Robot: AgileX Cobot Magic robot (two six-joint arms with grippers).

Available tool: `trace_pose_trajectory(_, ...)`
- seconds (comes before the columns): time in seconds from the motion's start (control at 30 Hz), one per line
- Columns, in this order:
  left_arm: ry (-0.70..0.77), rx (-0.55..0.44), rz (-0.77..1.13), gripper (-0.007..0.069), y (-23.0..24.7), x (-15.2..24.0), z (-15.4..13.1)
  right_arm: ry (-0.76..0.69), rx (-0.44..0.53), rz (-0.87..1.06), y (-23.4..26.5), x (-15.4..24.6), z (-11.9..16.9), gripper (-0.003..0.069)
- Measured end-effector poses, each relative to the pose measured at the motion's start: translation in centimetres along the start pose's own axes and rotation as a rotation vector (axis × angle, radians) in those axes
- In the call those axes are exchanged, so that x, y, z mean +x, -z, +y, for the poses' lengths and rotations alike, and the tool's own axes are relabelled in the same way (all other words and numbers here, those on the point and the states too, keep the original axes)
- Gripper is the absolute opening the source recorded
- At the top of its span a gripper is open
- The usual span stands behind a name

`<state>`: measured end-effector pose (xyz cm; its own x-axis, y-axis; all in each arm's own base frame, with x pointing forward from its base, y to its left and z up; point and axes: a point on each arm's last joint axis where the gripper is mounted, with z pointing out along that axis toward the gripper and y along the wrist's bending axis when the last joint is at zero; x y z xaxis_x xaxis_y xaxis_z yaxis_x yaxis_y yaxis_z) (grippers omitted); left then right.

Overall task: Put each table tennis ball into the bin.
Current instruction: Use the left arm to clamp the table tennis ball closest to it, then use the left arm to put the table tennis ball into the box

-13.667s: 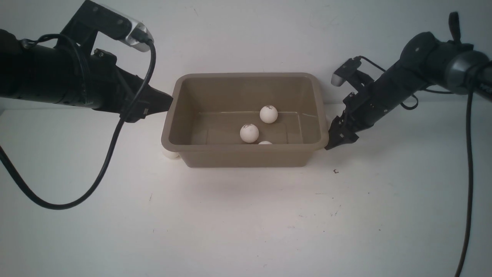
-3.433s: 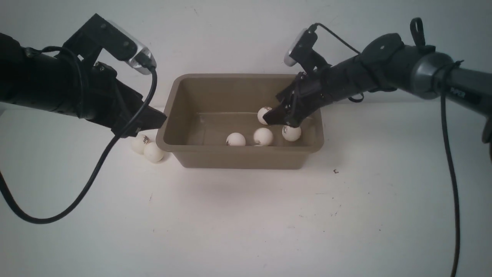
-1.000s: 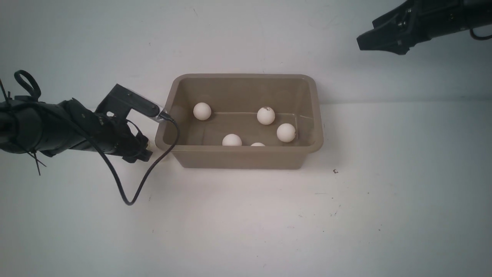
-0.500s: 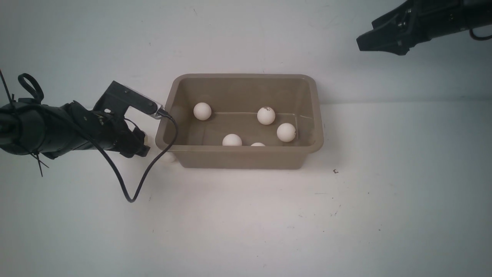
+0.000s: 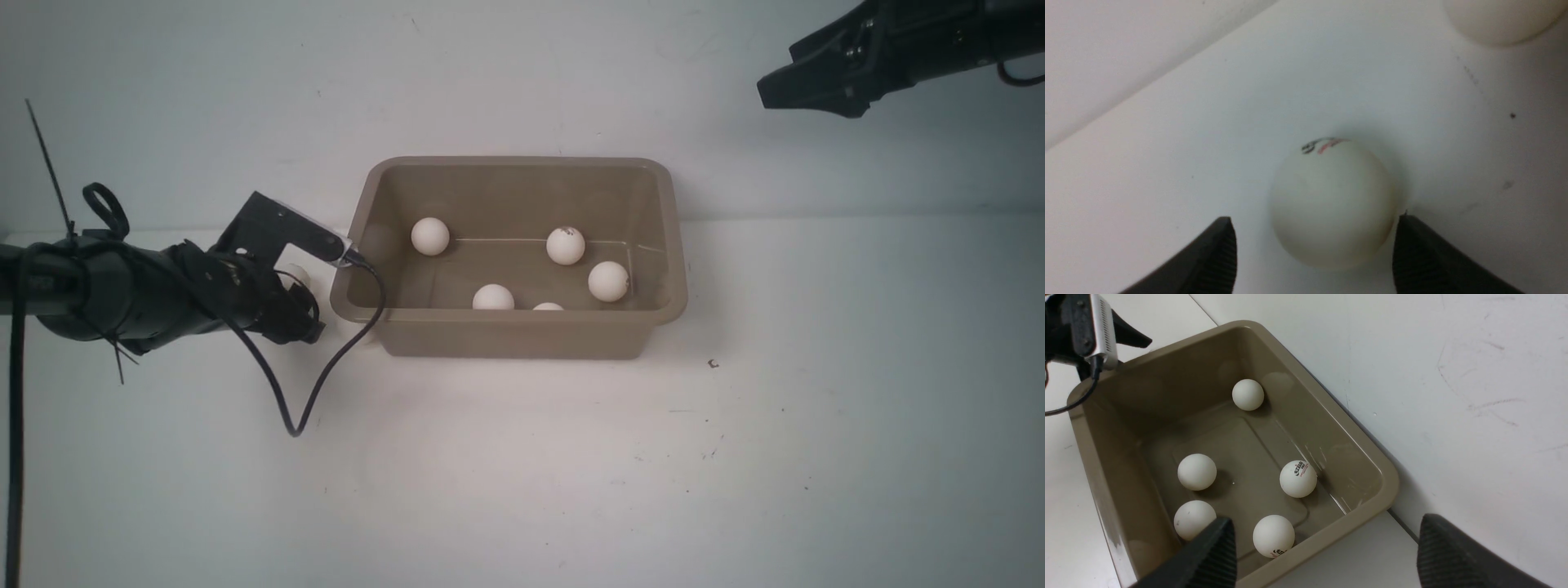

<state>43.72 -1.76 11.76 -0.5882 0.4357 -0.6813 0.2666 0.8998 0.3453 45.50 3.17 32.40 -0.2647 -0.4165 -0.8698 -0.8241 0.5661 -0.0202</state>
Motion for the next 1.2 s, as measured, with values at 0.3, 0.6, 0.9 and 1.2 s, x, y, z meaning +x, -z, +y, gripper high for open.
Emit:
trace_pose_trajectory(0.3,0.011,-0.023,-0.045,0.0334,-0.1,-1.1,-0.3,0.000,-0.002,0.001,0.0,0.0,0.0,0.0533)
trace_pose_trajectory(0.6,-0.075,-0.092,-0.148,0.0334,3.1,-4.2,1.5,0.000,-0.002,0.001,0.0,0.0,0.0,0.0486)
trace_pose_trajectory(0.9,-0.108,-0.099,-0.227,0.0334,8.0,-7.4,2.8,0.011,-0.003,0.002,0.0,0.0,0.0,0.0475)
trace_pose_trajectory(1.2,-0.240,0.127,-0.227,0.0334,9.1,-9.1,-4.0,0.011,-0.003,0.002,0.0,0.0,0.0,0.0475)
